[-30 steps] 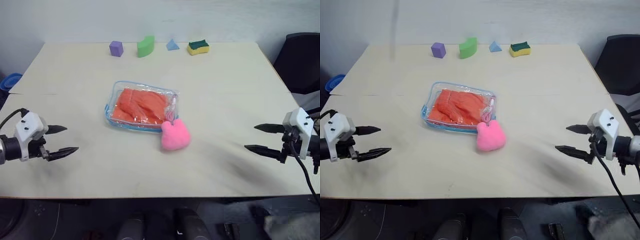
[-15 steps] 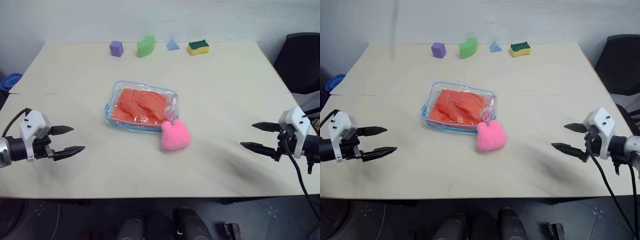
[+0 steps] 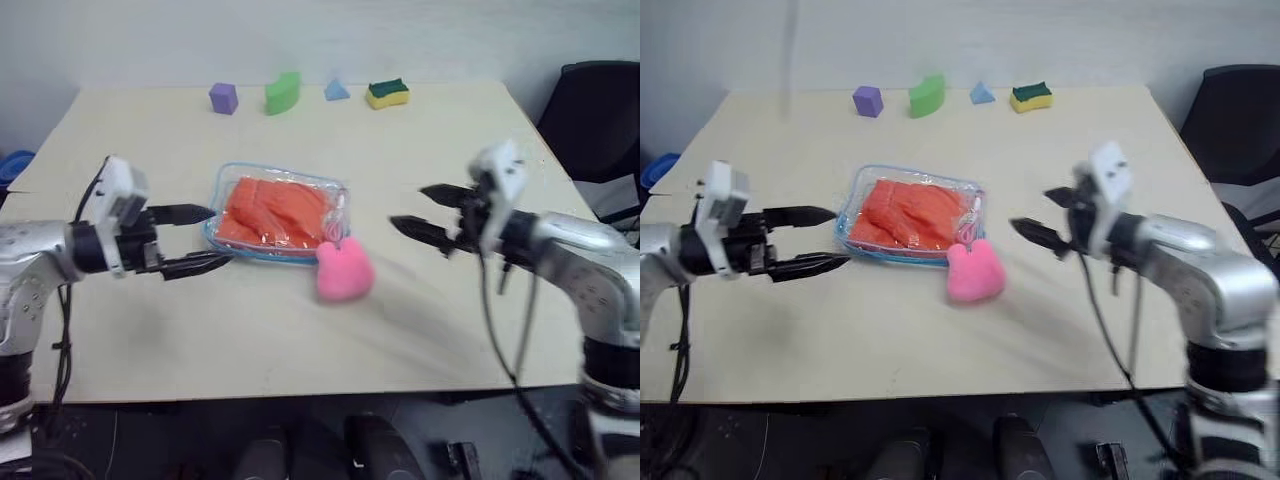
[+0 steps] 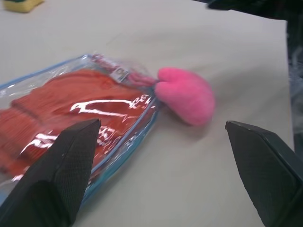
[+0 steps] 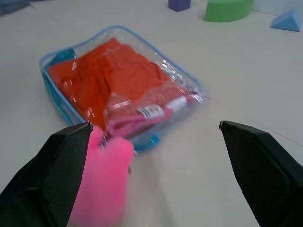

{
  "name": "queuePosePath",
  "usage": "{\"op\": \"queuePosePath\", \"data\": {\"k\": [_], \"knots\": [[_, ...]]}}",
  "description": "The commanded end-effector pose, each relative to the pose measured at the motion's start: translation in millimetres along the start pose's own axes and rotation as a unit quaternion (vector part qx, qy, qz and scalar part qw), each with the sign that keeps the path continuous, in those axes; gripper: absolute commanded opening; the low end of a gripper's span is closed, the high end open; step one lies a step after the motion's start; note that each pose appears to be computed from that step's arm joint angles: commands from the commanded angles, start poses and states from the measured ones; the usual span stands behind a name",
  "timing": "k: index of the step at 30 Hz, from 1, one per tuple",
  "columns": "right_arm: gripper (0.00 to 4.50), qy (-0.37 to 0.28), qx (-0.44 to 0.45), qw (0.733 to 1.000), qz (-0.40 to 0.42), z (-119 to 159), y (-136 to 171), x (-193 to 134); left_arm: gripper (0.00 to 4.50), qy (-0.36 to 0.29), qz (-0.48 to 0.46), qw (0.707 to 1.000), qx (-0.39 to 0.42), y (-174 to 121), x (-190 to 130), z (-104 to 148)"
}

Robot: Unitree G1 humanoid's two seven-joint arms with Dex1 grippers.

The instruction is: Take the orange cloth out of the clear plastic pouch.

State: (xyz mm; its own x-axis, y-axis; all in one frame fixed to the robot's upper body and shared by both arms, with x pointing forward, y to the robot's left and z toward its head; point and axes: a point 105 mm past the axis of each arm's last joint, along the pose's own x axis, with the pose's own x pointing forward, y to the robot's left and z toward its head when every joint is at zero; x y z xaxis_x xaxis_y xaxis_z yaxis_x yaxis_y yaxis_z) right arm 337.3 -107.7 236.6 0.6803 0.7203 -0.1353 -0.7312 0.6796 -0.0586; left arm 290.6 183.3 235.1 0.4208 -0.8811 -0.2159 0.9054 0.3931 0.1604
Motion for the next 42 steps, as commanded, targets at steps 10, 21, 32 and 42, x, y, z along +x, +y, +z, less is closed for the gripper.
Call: {"op": "queuePosePath", "data": {"k": [10, 21, 32, 42], "knots": [[4.5, 0.059, -0.033, 0.997, -0.024, -28.3, 21.8, 69.1, 4.49, 0.012, -0.012, 0.999, 0.045, 1.8, 21.6, -4.4], [3.21, 0.037, -0.021, 0.998, -0.049, -27.2, 9.7, 89.2, 4.5, 0.012, 0.008, 0.999, 0.046, 3.4, 18.1, -9.7], [0.02, 0.01, -0.005, 0.998, -0.061, -14.9, 1.4, 79.9, 4.5, -0.001, -0.004, 0.999, 0.046, 3.4, 27.2, -7.7], [0.02, 0.021, -0.052, 0.963, -0.262, -13.1, -93.3, -52.1, 4.5, -0.02, -0.051, 0.997, 0.059, 1.2, 52.6, -0.8]]}}
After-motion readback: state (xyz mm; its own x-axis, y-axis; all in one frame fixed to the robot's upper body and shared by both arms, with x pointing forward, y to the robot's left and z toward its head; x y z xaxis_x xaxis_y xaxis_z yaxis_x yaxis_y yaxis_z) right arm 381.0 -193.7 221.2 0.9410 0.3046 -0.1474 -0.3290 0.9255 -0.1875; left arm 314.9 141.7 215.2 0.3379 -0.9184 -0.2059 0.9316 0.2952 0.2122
